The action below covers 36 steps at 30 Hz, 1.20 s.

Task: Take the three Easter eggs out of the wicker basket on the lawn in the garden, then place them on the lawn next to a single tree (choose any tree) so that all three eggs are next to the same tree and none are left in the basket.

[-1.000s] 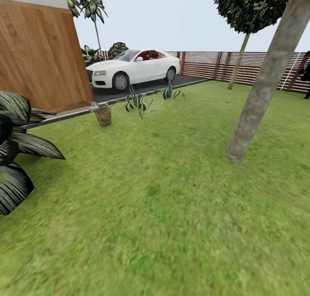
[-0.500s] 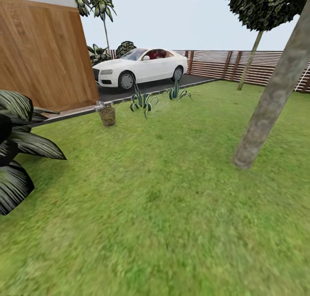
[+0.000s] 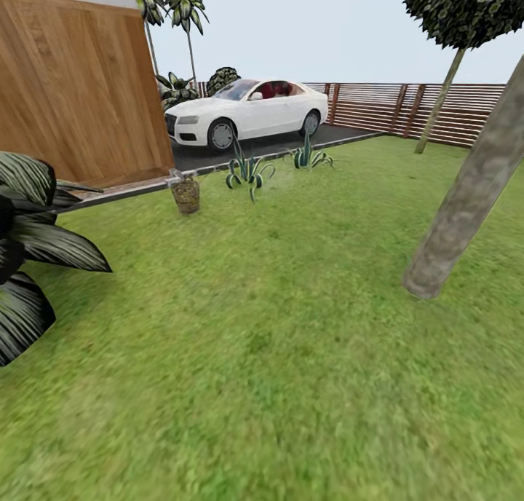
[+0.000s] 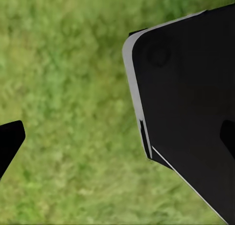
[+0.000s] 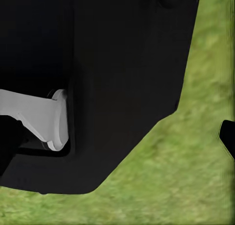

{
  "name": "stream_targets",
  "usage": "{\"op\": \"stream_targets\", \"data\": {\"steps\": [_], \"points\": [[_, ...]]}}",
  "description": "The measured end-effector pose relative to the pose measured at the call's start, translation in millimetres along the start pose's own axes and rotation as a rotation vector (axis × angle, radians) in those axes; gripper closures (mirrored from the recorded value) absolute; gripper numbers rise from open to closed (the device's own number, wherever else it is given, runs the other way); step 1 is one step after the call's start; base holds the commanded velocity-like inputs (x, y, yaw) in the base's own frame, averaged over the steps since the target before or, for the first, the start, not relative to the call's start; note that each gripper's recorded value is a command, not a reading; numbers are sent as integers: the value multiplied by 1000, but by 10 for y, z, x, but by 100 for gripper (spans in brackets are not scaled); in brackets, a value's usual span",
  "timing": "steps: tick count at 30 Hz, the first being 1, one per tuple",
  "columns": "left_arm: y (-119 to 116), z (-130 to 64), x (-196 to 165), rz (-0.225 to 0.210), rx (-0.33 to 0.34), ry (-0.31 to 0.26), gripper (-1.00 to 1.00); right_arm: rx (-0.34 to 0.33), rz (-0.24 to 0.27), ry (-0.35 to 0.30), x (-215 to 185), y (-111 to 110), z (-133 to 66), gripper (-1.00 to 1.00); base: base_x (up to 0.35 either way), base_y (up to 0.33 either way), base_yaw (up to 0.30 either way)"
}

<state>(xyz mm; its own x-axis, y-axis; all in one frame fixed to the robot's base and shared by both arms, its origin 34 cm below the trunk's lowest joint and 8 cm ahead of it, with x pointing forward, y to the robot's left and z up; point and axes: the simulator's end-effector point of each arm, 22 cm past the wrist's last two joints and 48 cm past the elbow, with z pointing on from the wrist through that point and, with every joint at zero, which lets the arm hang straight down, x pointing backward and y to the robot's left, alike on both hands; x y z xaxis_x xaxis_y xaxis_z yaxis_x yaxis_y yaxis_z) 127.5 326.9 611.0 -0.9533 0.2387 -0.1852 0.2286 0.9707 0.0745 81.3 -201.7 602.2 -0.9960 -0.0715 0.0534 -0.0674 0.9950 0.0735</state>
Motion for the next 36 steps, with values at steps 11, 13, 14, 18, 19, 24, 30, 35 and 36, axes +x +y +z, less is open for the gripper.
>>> {"op": "stream_targets", "data": {"steps": [11,13,14,18,19,24,30,35,36], "points": [[1,0,0,0,0,0,-100,0,0,1,6,0,-1,-100,263,-168,2],[2,0,1,0,0,0,-100,0,0,1,6,0,-1,-100,263,-168,15],[2,0,0,0,0,0,-100,0,0,1,6,0,-1,-100,263,-168,47],[2,0,1,0,0,0,-100,0,0,1,6,0,-1,-100,263,-168,138],[2,0,1,0,0,0,-100,0,0,1,3,3,0,-100,263,-168,186],[2,-1,2,0,0,0,-100,-2,-3,0,1,12,0,-100,263,-168,227],[2,-1,3,0,0,1,-100,-2,-4,1,4,15,0,-100,263,-166,255],[2,-1,3,0,0,1,-100,-2,-4,1,4,15,0,-100,263,-129,262],[2,-1,3,0,0,1,-100,-2,-4,1,4,15,0,-100,263,-108,263]]}}
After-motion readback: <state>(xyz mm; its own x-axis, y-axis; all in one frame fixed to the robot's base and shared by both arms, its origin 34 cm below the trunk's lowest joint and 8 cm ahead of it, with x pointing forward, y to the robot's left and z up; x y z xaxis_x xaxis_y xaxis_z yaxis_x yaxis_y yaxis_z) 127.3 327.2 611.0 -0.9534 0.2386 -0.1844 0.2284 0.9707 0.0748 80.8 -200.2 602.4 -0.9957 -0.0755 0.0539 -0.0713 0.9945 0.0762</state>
